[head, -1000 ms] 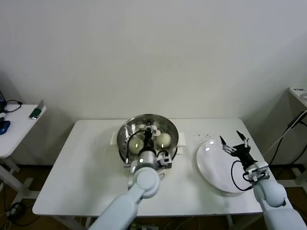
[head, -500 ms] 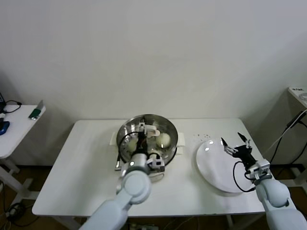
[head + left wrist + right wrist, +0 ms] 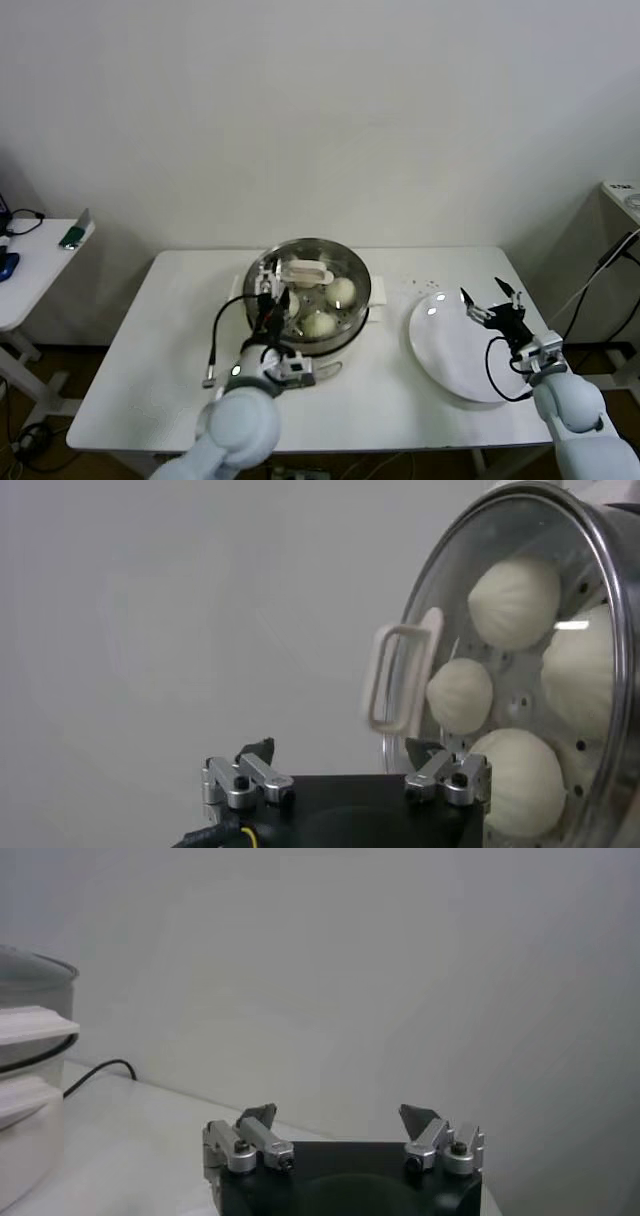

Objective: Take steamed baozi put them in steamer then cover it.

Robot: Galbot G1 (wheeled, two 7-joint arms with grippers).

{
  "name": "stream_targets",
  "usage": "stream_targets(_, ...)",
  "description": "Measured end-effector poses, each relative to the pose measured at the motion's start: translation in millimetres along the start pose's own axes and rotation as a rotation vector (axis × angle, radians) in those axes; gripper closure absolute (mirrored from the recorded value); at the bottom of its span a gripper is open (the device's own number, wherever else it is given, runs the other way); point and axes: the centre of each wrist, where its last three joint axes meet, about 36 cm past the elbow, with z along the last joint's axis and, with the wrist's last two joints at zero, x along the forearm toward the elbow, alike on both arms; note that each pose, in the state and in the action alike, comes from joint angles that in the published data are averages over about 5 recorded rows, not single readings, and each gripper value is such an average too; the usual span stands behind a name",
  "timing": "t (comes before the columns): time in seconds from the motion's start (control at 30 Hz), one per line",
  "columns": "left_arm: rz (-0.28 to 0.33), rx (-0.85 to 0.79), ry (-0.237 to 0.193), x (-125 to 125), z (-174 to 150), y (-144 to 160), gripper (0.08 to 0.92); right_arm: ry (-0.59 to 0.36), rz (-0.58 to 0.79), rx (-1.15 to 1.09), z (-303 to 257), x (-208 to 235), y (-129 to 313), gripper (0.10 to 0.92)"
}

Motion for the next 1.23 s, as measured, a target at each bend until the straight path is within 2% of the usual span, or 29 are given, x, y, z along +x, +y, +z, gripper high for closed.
stream_targets(0.13, -0.037, 0.105, 0.023, 9.1, 16.9, 9.2, 0.177, -0.004, 0.000, -0.001, -1.0, 1.7, 0.8, 0.200)
stream_targets(0.27, -0.067, 0.242, 0.087, 13.8, 40.7, 19.3, 0.177, -0.007, 0.000, -0.003, -1.4, 4.3, 1.8, 0.200)
stream_targets(0.4, -0.049, 0.392, 0.174, 20.4, 69.5, 23.7, 0.177, -0.009, 0.001, -0.006, 0.5, 7.5, 3.6, 0.200)
stream_targets(0.5, -0.025, 0.525, 0.209, 26.6, 90.1, 22.7, 0.177, -0.013, 0.001, -0.007, 2.1, 10.0, 6.1, 0.200)
stream_targets(0.63, -0.018, 0.729, 0.195, 35.7, 114.9, 18.4, 0.177, -0.023, 0.000, -0.011, 4.2, 14.4, 11.4, 0.200)
stream_targets(0.87, -0.071, 1.011, 0.154, 49.4, 152.8, 1.0, 0.177, -0.034, -0.003, -0.033, 8.1, 23.2, 24.0, 0.200)
stream_targets(1.03, -0.111, 1.127, 0.135, 54.2, 171.5, -10.0, 0.177, -0.036, -0.006, -0.041, 10.9, 27.4, 33.6, 0.200)
stream_targets(1.23, -0.147, 1.187, 0.116, 61.4, 185.9, -17.1, 0.177, -0.041, -0.004, -0.049, 10.5, 30.5, 39.5, 0.200)
